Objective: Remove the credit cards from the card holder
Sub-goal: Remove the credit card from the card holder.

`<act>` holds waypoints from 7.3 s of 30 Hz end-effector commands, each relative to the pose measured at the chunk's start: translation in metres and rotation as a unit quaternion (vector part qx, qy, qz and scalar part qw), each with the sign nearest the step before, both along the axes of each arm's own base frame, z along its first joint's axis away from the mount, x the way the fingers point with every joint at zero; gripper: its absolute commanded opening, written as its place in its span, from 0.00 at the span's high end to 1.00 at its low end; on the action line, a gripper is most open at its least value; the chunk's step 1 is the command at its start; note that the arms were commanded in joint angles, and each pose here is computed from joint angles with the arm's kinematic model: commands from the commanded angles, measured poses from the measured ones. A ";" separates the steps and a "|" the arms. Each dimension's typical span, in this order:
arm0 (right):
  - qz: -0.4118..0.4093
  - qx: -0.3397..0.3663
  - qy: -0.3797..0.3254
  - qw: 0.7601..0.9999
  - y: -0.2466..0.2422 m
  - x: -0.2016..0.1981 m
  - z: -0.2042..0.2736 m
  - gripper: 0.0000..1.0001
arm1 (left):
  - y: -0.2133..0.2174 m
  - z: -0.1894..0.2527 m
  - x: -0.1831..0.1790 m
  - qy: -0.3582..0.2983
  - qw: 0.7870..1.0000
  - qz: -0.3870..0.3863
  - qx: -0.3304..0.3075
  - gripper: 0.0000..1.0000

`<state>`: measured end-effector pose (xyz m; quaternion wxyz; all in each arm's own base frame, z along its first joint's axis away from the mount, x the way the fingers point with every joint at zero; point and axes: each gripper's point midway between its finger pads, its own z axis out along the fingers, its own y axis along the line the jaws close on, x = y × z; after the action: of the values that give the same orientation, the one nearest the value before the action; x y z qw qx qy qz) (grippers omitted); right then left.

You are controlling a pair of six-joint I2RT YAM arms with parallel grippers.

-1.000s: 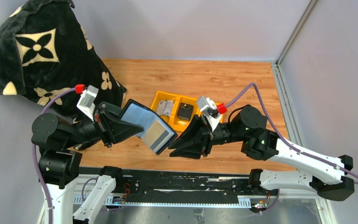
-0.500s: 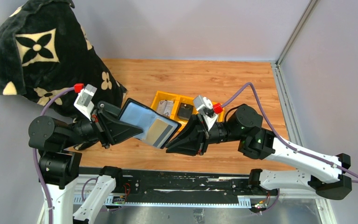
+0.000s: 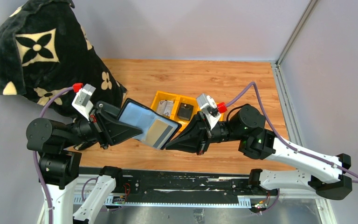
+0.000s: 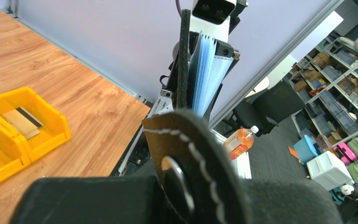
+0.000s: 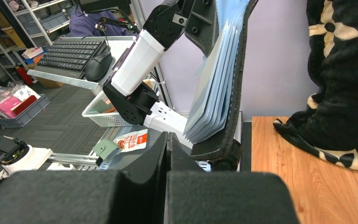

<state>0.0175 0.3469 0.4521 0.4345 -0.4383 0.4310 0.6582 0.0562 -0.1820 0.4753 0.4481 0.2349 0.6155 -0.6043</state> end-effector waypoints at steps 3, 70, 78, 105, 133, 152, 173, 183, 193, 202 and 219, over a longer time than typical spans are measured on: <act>-0.009 0.039 -0.017 0.999 -0.008 0.001 0.022 1.00 | 0.000 0.005 -0.006 -0.005 1.000 -0.010 -0.007 1.00; 0.042 0.063 -0.014 0.997 -0.004 0.012 0.035 0.88 | -0.001 0.021 -0.019 -0.022 0.999 -0.034 -0.016 1.00; 0.010 0.046 0.033 0.998 0.008 0.028 0.036 0.42 | -0.001 0.018 -0.018 -0.027 0.999 -0.033 -0.010 1.00; -0.137 0.015 0.067 0.988 0.046 0.045 0.042 0.98 | 0.002 0.001 -0.014 -0.065 0.997 -0.014 0.030 0.66; -0.430 -0.194 -0.156 0.868 0.062 0.079 0.016 1.00 | 0.054 -0.040 0.007 -0.325 0.900 0.224 0.184 0.20; -0.489 -0.222 -0.207 0.818 0.077 0.083 0.016 1.00 | 0.044 -0.061 0.007 -0.251 0.933 0.209 0.150 0.14; -0.219 -0.199 -0.161 0.942 0.074 0.021 -0.011 1.00 | 0.067 -0.066 0.019 -0.285 0.893 0.275 0.215 0.71; -0.107 -0.149 -0.076 0.980 0.054 0.010 -0.004 1.00 | 0.025 -0.062 -0.020 -0.193 0.965 0.094 0.151 0.34; -0.037 -0.120 -0.051 0.991 0.045 -0.005 0.004 1.00 | 0.018 -0.060 -0.020 -0.160 0.976 0.058 0.136 0.52; 0.013 -0.080 -0.031 0.996 0.035 -0.009 0.010 1.00 | 0.007 -0.043 -0.033 -0.119 0.990 -0.012 0.079 0.63; 0.063 -0.055 0.007 0.996 0.035 -0.002 0.007 1.00 | 0.003 -0.033 -0.037 -0.064 0.994 -0.062 0.056 0.87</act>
<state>0.0205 0.3885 0.4354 0.3574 -0.4873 0.4872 0.6305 0.0235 -0.1782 0.4373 0.4495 0.3336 0.6024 -0.5690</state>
